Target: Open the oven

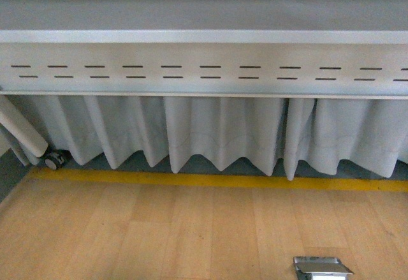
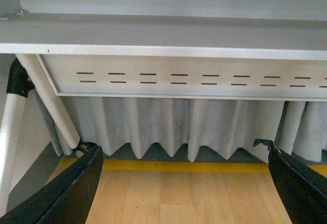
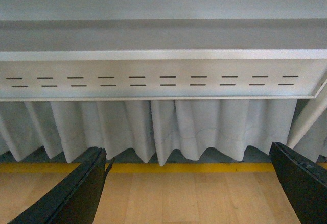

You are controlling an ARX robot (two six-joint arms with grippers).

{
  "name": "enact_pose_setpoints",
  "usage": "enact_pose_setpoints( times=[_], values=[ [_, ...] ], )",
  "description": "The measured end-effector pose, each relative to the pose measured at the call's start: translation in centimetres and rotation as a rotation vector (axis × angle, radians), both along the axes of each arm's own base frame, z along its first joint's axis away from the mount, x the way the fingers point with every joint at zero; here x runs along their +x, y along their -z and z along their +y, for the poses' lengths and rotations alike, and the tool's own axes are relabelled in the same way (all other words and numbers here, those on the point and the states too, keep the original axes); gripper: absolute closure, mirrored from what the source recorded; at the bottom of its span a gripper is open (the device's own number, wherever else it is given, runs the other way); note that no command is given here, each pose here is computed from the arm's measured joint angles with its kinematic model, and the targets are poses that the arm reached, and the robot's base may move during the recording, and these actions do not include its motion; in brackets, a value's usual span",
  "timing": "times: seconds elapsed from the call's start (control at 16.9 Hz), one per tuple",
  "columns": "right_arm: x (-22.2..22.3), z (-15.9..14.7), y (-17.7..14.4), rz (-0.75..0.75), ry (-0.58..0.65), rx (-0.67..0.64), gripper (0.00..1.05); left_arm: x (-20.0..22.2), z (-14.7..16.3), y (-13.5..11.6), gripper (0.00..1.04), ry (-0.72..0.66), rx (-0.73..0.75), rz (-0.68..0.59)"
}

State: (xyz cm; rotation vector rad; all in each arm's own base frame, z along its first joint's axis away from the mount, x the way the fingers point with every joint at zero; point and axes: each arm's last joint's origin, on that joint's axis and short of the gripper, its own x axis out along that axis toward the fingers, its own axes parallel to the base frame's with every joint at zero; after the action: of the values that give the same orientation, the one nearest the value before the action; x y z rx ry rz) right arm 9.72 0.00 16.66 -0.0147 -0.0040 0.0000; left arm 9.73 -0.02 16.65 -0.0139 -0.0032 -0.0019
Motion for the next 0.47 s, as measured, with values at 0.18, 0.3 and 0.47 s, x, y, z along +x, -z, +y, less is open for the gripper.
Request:
enact_pose_setpoints(
  times=[0.18,0.3,0.47],
  values=[
    [0.00,0.00,0.00,0.000,0.000,0.000,0.06,0.00,0.00,0.00,0.07,0.000,0.000,0.000],
    [0.00,0.00,0.00,0.000,0.000,0.000,0.06,0.00,0.00,0.00,0.07,0.000,0.000,0.000],
    [0.00,0.00,0.00,0.000,0.000,0.000,0.06,0.00,0.00,0.00,0.07,0.000,0.000,0.000]
  ],
)
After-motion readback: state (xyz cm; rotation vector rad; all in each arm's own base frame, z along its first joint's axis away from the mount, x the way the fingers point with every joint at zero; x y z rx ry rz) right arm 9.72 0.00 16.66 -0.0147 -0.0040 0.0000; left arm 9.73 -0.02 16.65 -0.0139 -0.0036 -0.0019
